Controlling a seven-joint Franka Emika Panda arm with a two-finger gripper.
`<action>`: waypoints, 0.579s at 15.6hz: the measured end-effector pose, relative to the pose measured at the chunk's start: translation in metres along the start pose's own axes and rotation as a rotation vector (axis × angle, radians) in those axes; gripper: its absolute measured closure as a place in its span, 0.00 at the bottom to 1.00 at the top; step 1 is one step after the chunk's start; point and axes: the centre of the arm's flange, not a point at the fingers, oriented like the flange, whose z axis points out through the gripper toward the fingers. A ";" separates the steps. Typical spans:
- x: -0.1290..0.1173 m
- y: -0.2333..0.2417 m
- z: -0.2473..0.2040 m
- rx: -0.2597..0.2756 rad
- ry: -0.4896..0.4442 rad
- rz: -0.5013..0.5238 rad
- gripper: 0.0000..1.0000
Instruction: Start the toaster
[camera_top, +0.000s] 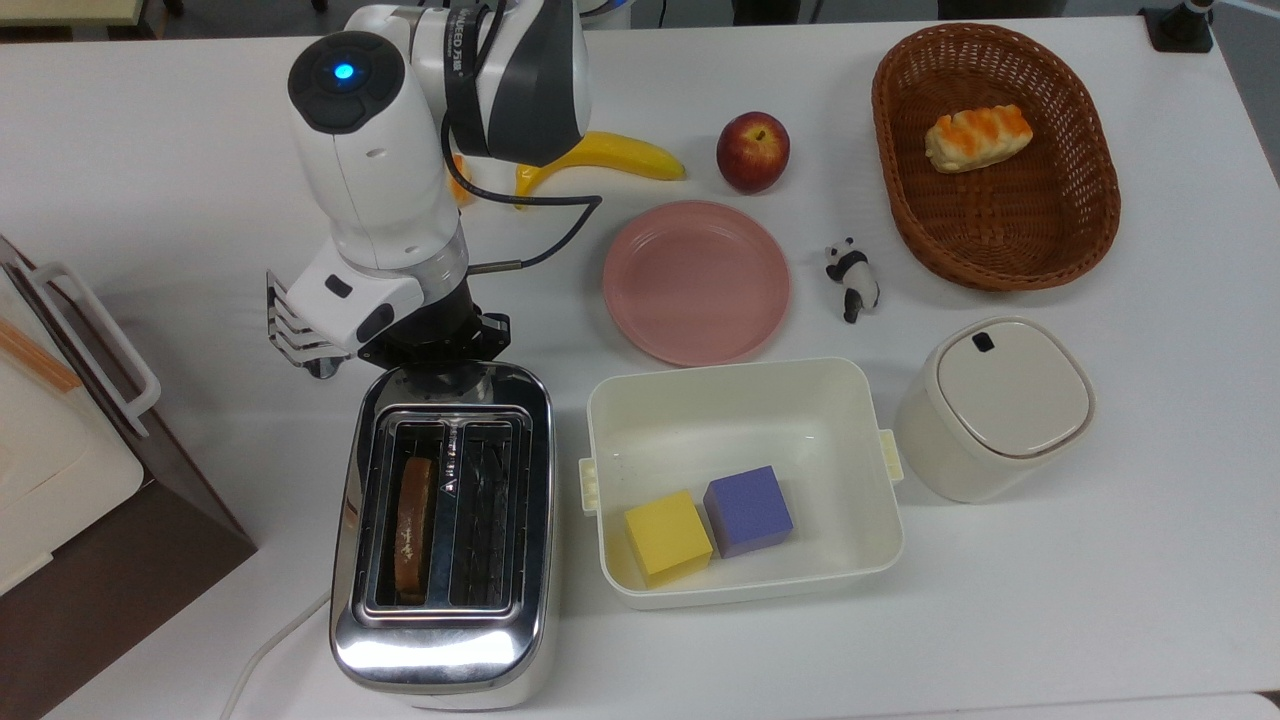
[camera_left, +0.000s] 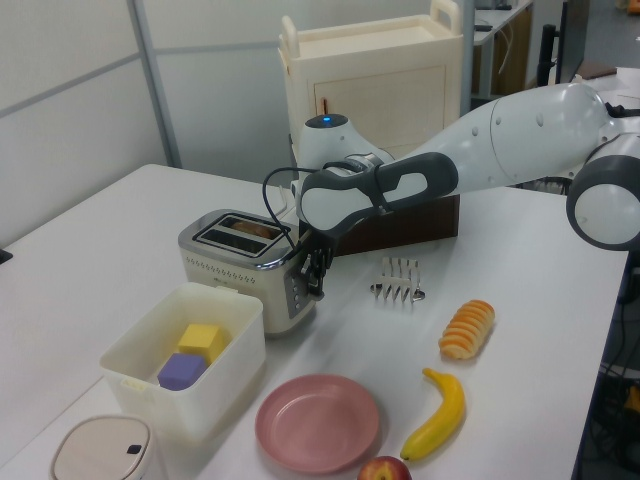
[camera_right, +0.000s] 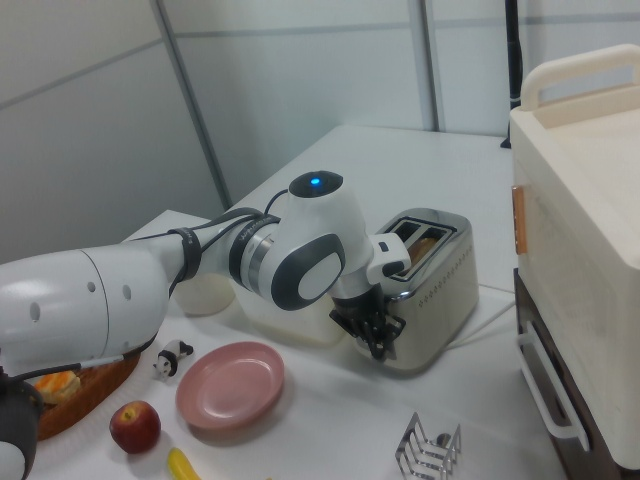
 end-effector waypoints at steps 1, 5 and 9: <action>0.000 0.000 0.000 0.000 0.000 0.000 0.99; 0.000 0.000 -0.001 -0.001 0.003 0.000 0.99; 0.001 0.001 -0.003 -0.003 0.010 0.000 0.99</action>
